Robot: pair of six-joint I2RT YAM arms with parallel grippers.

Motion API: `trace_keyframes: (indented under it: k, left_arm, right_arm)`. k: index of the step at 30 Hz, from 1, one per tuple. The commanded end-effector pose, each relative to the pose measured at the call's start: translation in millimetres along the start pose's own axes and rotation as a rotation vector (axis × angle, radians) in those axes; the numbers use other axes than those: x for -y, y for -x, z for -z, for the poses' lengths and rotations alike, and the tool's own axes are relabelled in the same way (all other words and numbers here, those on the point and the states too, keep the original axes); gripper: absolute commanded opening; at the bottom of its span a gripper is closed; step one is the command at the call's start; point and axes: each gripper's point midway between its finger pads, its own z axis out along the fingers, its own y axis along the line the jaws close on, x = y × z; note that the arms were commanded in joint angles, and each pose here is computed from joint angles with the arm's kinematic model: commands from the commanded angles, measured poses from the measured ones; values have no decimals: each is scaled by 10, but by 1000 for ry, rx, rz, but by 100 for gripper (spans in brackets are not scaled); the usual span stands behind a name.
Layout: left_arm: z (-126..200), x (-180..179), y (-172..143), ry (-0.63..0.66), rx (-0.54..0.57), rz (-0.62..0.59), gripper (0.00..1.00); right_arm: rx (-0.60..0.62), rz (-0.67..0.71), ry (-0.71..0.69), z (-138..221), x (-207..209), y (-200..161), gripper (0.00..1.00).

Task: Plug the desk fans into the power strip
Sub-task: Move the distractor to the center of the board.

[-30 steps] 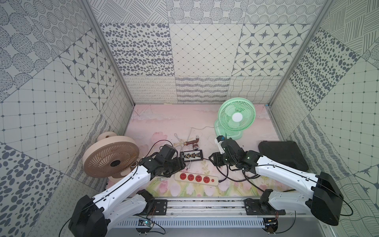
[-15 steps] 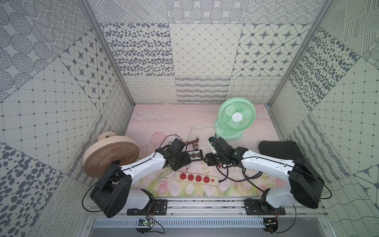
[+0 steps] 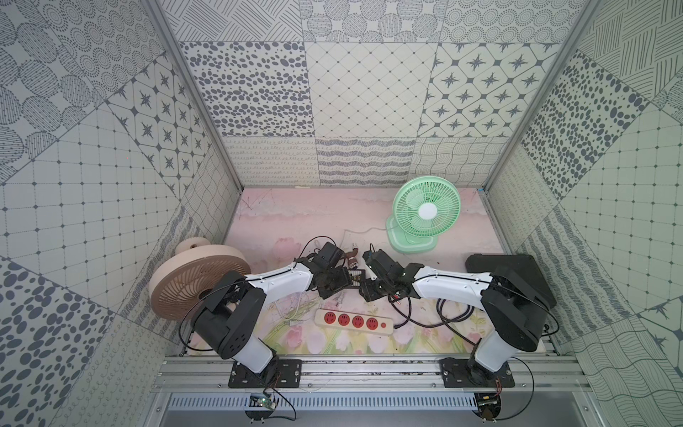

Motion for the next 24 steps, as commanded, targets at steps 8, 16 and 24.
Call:
trace_keyframes:
  k: [8,16,24]
  left_arm:
    - [-135,263,532,-17,104,-98,71]
    - [105,284,698,-44,118,-83,71]
    - [532,72,559,52,123,-63,73]
  right_arm:
    - [73,-53,-31,-231,157,389,56]
    - [128,-95,-21,-82,247,617,57]
    - [150,-49,78,558,127,374,74]
